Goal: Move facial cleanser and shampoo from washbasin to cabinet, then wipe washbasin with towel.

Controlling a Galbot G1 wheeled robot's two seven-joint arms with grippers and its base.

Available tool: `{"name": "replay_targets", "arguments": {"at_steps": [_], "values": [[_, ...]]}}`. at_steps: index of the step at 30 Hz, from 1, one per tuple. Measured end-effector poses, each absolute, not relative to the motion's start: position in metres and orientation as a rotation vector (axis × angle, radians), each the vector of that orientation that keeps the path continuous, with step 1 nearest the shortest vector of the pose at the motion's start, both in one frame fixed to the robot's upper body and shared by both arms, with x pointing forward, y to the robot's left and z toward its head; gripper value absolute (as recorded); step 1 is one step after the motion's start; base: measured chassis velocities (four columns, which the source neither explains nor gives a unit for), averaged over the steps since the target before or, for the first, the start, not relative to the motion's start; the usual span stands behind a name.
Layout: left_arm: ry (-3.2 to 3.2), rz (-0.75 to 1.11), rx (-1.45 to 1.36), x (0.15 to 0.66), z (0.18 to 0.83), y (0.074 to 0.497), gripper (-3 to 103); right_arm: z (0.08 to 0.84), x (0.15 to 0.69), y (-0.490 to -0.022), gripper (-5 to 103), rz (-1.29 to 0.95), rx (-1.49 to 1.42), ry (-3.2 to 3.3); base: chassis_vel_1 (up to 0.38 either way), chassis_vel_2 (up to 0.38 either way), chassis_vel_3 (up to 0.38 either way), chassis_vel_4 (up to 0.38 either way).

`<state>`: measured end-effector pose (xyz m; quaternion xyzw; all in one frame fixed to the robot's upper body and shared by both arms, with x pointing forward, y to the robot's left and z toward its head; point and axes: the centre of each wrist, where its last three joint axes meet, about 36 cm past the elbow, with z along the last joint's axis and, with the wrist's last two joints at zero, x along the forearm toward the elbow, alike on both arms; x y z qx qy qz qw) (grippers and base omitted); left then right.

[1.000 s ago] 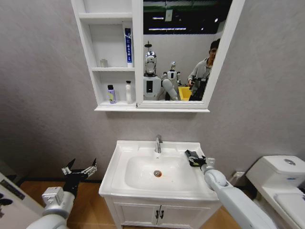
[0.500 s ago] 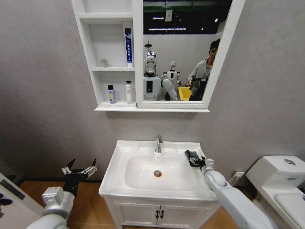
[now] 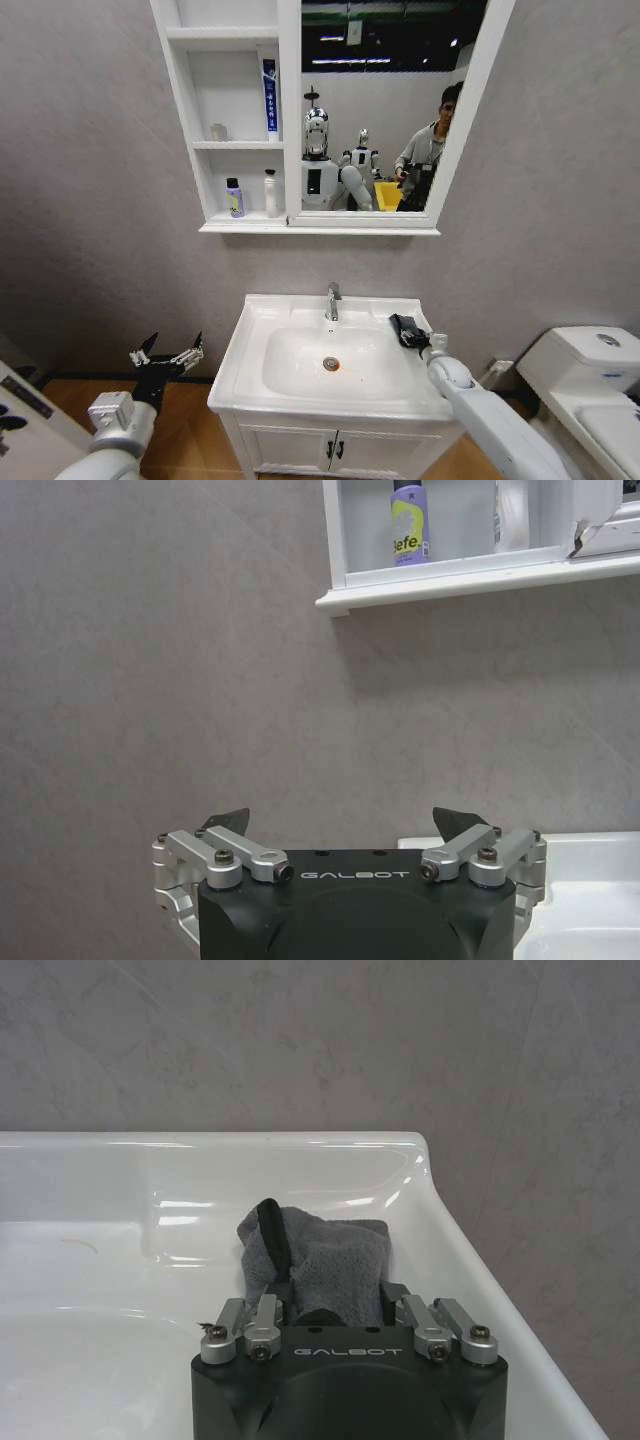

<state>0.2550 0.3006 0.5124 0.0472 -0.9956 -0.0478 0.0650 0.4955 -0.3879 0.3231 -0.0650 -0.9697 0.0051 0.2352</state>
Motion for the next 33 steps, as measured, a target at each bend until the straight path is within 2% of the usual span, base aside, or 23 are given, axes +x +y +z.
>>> {"name": "replay_targets", "arguments": {"at_steps": [1,3,5,6,8,10,11,13,17,20,23,25,33], "values": [[-3.005,-0.144,0.142,0.255,0.512,0.301,100,0.323,0.495,-0.388,45,0.014,-0.178,-2.661,0.000,0.000,0.000,0.000],[-3.005,-0.144,0.143,0.255,0.512,0.301,100,0.323,0.495,-0.387,34,0.007,-0.177,-2.657,0.000,0.000,0.000,0.000],[-3.005,-0.144,0.142,0.255,0.512,0.301,100,0.323,0.495,-0.386,34,0.004,-0.177,-2.656,0.000,0.000,0.000,0.000],[-3.005,-0.144,0.143,0.255,0.512,0.301,100,0.323,0.496,-0.386,24,-0.001,-0.179,-2.656,0.000,0.000,0.000,0.000],[-3.005,-0.144,0.142,0.255,0.512,0.301,100,0.323,0.496,-0.385,24,-0.004,-0.182,-2.656,0.000,0.000,0.000,0.000],[-3.005,-0.144,0.142,0.255,0.512,0.301,100,0.325,0.497,-0.385,13,-0.015,-0.185,-2.655,0.000,0.000,0.000,0.000],[-3.005,-0.144,0.142,0.255,0.512,0.301,100,0.325,0.497,-0.385,13,-0.015,-0.185,-2.655,0.000,0.000,0.000,0.000],[-3.005,-0.144,0.142,0.255,0.512,0.301,100,0.333,0.496,-0.381,4,-0.029,-0.185,-2.666,0.000,0.000,0.000,0.000],[-3.005,-0.144,0.142,0.255,0.512,0.301,100,0.356,0.494,-0.364,2,-0.033,-0.187,-2.719,0.000,0.000,0.000,0.000],[-3.005,-0.144,0.142,0.255,0.512,0.301,100,0.401,0.481,-0.322,2,-0.067,-0.117,-2.779,0.000,0.000,0.000,0.000],[-3.005,-0.144,0.142,0.255,0.512,0.301,100,0.412,0.469,-0.299,2,-0.083,-0.064,-2.777,0.000,0.000,0.000,0.000],[-3.005,-0.144,0.142,0.255,0.512,0.301,100,0.410,0.457,-0.277,2,-0.085,-0.017,-2.756,0.000,0.000,0.000,0.000],[-3.005,-0.144,0.142,0.255,0.512,0.301,100,0.374,0.444,-0.256,2,-0.046,0.021,-2.668,0.000,0.000,0.000,0.000]]}}
